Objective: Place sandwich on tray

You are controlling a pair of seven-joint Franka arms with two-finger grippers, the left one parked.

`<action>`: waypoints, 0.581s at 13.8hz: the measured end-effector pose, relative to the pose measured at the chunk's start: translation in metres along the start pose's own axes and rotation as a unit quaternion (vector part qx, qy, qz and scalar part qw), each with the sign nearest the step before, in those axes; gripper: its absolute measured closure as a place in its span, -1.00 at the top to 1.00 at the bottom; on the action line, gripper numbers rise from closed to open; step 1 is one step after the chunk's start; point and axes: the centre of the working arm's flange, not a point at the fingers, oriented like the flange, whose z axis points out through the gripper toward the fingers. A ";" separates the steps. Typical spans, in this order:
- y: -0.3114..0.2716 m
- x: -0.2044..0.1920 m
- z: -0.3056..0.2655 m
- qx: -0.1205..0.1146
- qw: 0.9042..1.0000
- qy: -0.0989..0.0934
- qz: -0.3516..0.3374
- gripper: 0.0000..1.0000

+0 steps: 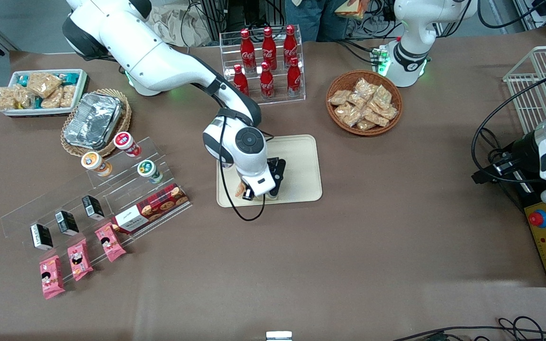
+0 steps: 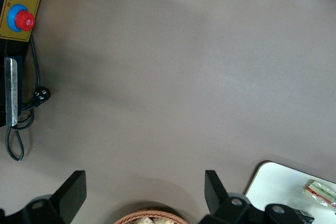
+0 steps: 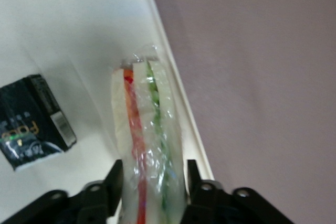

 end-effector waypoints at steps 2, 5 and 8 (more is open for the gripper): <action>0.021 -0.013 -0.031 -0.008 1.000 0.000 0.023 0.63; 0.061 -0.053 -0.090 0.006 0.996 -0.005 0.084 0.99; 0.122 -0.126 -0.140 0.022 0.983 -0.001 0.180 0.99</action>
